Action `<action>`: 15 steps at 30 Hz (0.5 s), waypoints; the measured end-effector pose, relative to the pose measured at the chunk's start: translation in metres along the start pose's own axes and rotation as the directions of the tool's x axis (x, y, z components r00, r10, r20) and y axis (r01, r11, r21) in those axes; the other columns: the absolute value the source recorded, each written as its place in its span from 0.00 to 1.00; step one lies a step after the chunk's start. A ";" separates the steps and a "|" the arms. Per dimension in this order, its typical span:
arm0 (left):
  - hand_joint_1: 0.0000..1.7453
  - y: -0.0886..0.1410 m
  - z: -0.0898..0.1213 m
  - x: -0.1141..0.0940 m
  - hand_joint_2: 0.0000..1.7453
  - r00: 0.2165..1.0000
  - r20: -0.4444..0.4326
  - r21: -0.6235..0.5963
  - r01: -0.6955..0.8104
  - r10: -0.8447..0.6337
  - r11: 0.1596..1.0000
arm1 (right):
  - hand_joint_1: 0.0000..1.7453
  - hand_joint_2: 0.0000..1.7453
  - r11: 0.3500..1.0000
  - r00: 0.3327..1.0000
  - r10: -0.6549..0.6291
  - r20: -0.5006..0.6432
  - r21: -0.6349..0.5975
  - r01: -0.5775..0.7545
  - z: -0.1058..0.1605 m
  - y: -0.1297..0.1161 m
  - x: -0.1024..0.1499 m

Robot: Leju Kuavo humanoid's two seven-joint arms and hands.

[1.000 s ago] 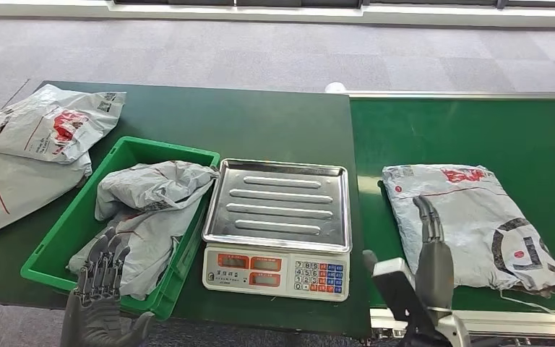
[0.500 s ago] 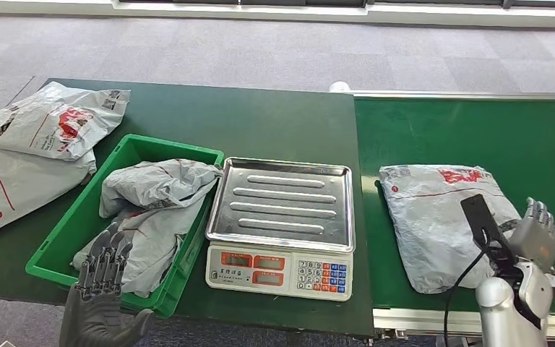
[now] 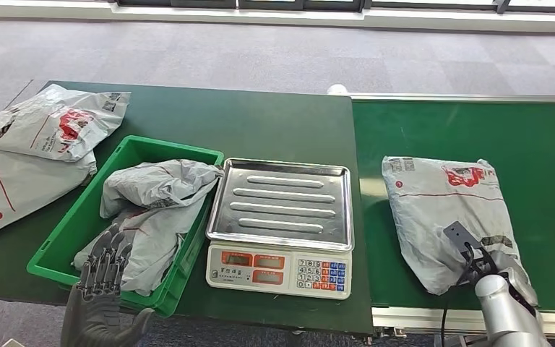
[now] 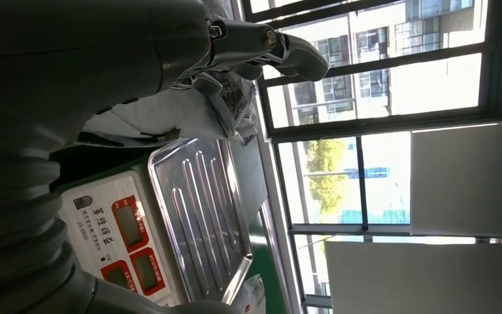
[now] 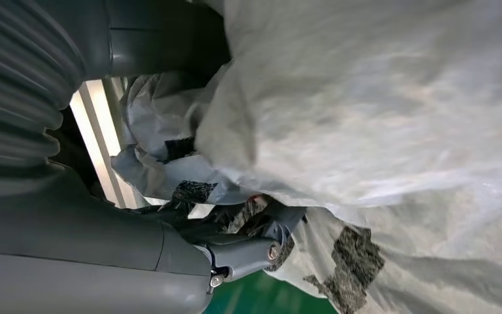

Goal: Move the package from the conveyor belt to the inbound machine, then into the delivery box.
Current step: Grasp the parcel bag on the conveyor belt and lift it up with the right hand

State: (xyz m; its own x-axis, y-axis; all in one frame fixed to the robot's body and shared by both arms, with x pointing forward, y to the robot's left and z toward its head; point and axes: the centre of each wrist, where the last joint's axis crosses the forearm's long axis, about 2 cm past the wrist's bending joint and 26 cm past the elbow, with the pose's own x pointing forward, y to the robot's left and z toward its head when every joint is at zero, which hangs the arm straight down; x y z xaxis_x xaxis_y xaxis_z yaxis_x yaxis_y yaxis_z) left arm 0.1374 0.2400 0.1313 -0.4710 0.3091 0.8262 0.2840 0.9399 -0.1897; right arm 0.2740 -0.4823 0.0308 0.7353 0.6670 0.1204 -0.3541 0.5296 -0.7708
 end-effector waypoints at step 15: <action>0.00 0.003 0.009 0.007 1.00 1.000 0.013 0.039 0.000 0.000 0.999 | 1.00 1.00 0.879 0.891 -0.249 0.380 -0.298 0.373 0.020 -0.022 0.029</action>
State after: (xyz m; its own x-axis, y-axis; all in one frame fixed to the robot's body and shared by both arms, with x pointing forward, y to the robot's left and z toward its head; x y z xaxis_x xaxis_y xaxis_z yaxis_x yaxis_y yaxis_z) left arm 0.1276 0.2461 0.1320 -0.4817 0.3106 0.8194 0.2515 0.9447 -0.2103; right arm 0.2920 -0.4643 0.0639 0.5236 0.6613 0.5371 0.1350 0.5581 -0.8187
